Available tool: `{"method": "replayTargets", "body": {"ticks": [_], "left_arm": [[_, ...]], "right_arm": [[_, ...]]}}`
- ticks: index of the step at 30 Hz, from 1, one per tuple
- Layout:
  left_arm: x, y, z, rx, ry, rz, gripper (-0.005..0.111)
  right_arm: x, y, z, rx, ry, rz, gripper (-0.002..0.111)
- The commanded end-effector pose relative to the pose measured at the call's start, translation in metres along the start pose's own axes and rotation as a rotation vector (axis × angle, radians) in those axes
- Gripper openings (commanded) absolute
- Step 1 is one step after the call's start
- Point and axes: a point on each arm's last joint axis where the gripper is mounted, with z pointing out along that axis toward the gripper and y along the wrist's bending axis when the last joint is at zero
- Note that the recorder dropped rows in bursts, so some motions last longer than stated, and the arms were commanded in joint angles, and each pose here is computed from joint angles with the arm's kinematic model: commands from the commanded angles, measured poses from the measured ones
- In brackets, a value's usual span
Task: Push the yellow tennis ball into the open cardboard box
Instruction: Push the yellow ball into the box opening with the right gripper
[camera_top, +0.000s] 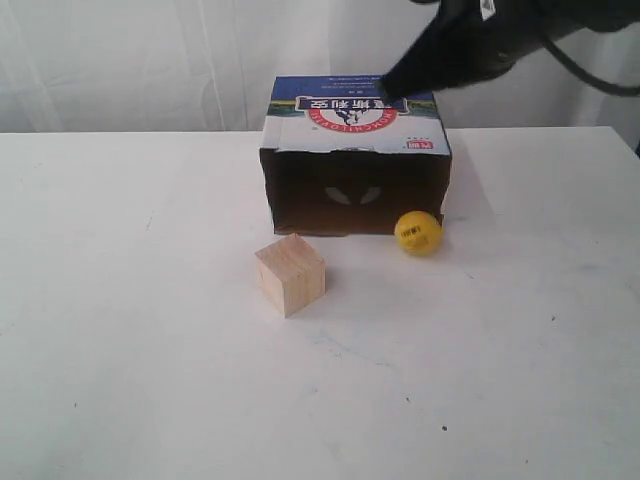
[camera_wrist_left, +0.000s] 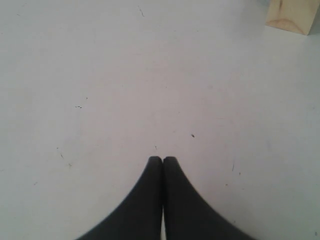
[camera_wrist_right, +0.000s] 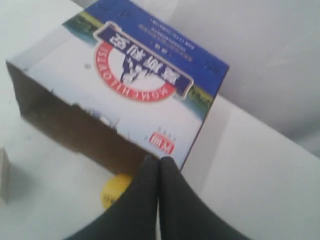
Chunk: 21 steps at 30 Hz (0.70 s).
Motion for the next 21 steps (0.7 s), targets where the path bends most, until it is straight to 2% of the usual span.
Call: {"method": "replayTargets", "body": {"ticks": [1,5,21], "left_arm": [[0.003,-0.001,0.0,0.006,0.019,0.003,0.0],[0.003,-0.001,0.0,0.006,0.019,0.003,0.0],[0.003,-0.001,0.0,0.006,0.019,0.003,0.0]], "right_arm": [[0.039,0.014,-0.001,-0.037,0.103,0.027,0.0],[0.061,0.021,0.002,-0.057,0.136,0.02,0.0],[0.107,0.04,0.016,-0.122,0.229,0.067,0.0]]}}
